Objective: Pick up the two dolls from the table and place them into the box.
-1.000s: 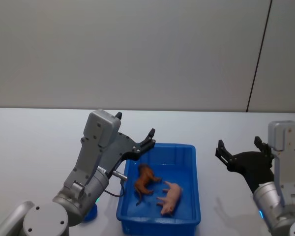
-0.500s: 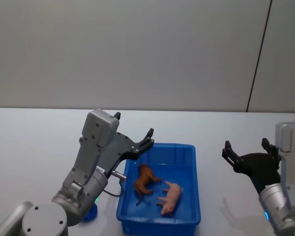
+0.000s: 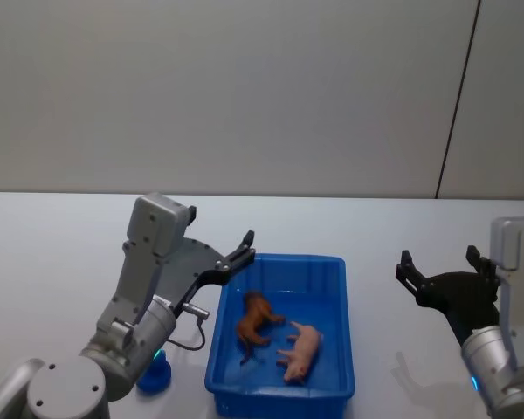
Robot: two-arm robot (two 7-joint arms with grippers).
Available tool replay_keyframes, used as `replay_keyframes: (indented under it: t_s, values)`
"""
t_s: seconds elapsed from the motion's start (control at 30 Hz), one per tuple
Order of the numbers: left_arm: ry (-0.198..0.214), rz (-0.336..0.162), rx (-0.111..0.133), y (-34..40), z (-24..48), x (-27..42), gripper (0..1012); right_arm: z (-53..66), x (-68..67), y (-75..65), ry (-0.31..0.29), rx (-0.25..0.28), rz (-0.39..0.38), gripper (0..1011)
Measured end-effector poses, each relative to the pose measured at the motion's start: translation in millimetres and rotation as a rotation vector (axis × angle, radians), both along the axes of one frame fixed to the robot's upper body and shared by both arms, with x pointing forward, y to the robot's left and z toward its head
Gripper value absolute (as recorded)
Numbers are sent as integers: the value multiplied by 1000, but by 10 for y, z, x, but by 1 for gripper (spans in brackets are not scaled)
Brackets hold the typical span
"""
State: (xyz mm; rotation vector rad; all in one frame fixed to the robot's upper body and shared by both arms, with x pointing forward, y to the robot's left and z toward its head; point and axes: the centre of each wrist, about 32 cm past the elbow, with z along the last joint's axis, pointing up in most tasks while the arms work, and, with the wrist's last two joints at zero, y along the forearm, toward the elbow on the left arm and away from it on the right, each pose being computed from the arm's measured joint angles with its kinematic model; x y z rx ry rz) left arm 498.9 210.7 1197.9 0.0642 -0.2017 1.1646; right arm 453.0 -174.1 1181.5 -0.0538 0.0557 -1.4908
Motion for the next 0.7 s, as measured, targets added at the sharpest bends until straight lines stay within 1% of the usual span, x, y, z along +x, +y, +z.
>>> replay_keyframes:
  t_s: [0.23, 0.27, 0.37, 0.4, 0.47, 0.57, 0.7]
  values:
    - [53, 37, -12, 88, -50, 34, 1002, 1, -1, -4, 0, 0, -2, 1001]
    - [65, 46, -14, 108, -60, 40, 1002, 0, -2, -5, 0, 0, -2, 1001]
    - [86, 61, -18, 137, -79, 47, 1002, 0, -2, -6, 0, 0, -3, 1001]
    - [100, 71, -20, 158, -94, 51, 1002, 1, -2, -6, 0, 0, -3, 1001]
    - [121, 84, -22, 188, -119, 52, 1001, 2, -3, -6, 0, 0, -3, 1001]
    - [143, 97, -25, 214, -142, 50, 1002, 1, -4, -6, 0, 0, -3, 1001]
    - [185, 122, -29, 261, -190, 41, 1002, 0, -4, -7, 1, 0, -3, 1001]
